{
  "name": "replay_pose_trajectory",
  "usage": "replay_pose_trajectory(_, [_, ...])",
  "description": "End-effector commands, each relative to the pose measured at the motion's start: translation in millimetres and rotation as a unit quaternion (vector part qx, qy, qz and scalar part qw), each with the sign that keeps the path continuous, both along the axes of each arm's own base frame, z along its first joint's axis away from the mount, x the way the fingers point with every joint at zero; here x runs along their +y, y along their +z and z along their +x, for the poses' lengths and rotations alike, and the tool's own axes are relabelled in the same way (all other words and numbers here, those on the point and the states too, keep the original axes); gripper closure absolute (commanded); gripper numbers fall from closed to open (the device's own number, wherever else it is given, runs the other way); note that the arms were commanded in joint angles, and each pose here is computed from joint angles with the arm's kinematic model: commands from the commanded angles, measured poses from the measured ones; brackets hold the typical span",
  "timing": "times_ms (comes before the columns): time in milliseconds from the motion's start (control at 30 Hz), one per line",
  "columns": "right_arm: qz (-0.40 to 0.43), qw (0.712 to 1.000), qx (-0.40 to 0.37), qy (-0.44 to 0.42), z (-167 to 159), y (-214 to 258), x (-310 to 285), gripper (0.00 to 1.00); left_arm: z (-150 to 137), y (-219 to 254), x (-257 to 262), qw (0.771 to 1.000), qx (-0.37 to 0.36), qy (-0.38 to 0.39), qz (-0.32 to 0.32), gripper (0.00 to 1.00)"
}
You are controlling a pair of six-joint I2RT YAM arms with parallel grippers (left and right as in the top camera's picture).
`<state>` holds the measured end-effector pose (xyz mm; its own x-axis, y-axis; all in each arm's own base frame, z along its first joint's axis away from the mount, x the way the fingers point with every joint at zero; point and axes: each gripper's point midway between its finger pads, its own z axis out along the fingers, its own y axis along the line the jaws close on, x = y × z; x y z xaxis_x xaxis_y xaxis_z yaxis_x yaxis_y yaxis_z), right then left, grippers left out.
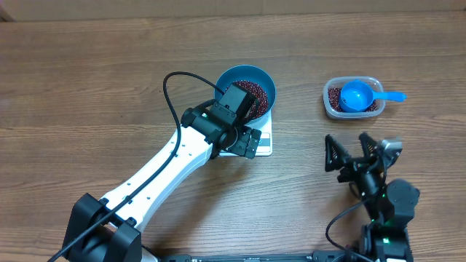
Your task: Scoop item into bowl and weigh 150g on scale
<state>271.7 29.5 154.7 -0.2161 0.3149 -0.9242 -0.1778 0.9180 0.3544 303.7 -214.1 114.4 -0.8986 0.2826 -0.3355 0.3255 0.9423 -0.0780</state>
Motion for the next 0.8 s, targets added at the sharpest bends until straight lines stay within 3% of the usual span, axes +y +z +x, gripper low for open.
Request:
replay_pose_trajectory(0, [0.004, 1.000, -0.001, -0.001, -7.5, -11.9, 0.7, 0.00, 1.2, 2.5, 0.8, 1.000, -0.007, -0.009, 0.005, 0.00])
replay_pose_trajectory(167, [-0.027, 0.999, 0.027, 0.014, -21.3, -28.7, 5.5, 0.00, 1.2, 2.5, 0.8, 1.000, -0.007, -0.009, 0.005, 0.00])
replay_pose_trajectory(533, [-0.124, 0.989, -0.069, 0.028, -27.6, 3.9, 8.8, 0.00, 1.3, 2.5, 0.7, 1.000, -0.007, -0.009, 0.005, 0.00])
replay_pose_trajectory(767, [-0.124, 0.986, -0.107, 0.028, -32.3, 21.1, 10.7, 0.00, 1.2, 2.5, 0.8, 1.000, -0.007, -0.009, 0.005, 0.00])
